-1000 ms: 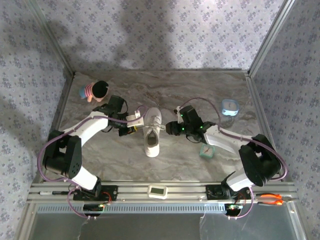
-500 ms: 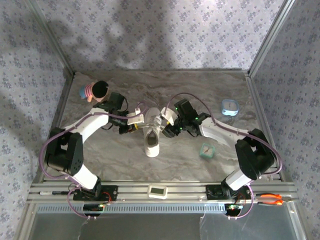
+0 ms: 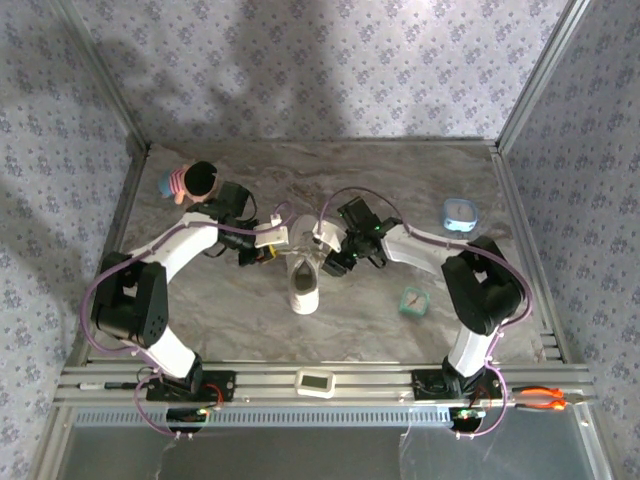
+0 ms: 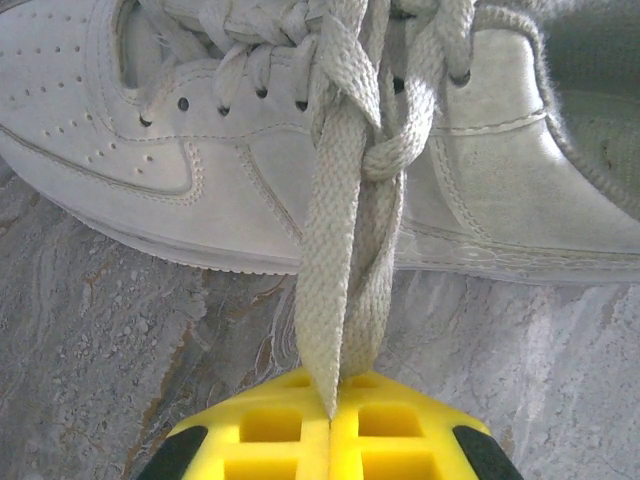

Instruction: Tie the shoes

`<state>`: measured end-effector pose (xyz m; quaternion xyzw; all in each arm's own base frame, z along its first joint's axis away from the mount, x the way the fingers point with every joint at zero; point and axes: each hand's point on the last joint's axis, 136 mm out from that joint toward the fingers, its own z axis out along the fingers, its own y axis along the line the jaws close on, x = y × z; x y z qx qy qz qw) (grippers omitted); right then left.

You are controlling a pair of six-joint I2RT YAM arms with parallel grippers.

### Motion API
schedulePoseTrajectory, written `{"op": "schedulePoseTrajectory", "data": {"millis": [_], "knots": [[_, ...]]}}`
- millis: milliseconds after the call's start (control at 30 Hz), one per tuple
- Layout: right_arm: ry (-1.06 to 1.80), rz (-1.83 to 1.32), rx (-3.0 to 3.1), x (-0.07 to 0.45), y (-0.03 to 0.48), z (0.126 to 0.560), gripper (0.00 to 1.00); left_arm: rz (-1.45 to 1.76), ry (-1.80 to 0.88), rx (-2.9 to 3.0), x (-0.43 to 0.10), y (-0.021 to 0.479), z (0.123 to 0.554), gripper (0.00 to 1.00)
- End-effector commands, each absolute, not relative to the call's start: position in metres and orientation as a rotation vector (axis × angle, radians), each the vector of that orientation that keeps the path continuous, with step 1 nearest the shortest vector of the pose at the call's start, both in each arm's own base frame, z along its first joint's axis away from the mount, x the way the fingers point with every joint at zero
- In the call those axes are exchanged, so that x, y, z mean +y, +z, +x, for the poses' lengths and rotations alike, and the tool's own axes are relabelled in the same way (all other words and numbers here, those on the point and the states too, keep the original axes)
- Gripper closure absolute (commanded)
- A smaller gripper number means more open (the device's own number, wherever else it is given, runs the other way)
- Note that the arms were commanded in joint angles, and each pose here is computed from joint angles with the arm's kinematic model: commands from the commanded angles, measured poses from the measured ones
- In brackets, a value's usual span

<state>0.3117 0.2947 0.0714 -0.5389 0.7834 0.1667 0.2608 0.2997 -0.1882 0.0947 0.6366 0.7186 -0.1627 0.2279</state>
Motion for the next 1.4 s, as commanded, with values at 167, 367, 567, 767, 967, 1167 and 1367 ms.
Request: {"op": "schedulePoseTrajectory", "data": {"millis": [167,367,567,767,967,1167,1367], "knots": [[0.507,-1.525,2.091,0.302,0.076,0.311,1.00,1.744,-0.487,1.938,-0.193,0.109,0.305,0.97],[0.504,-1.547,2.125,0.297,0.076,0.305,1.00,1.715,-0.435,1.919,-0.188,0.122,0.320,0.61],[0.510,-1.570,2.154,0.295,0.071,0.298,1.00,1.701,-0.388,1.932,-0.177,0.124,0.329,0.61],[0.506,-1.563,2.128,0.302,0.081,0.305,1.00,1.727,-0.532,1.928,-0.187,0.114,0.296,0.76],[0.501,-1.577,2.134,0.302,0.080,0.304,1.00,1.834,-0.473,1.819,-0.212,0.085,0.280,0.71],[0.504,-1.578,2.140,0.303,0.078,0.304,1.00,1.811,-0.416,1.714,-0.220,0.084,0.286,0.70],[0.511,-1.580,2.144,0.303,0.076,0.304,1.00,1.800,-0.410,1.695,-0.223,0.084,0.288,0.70]]}}
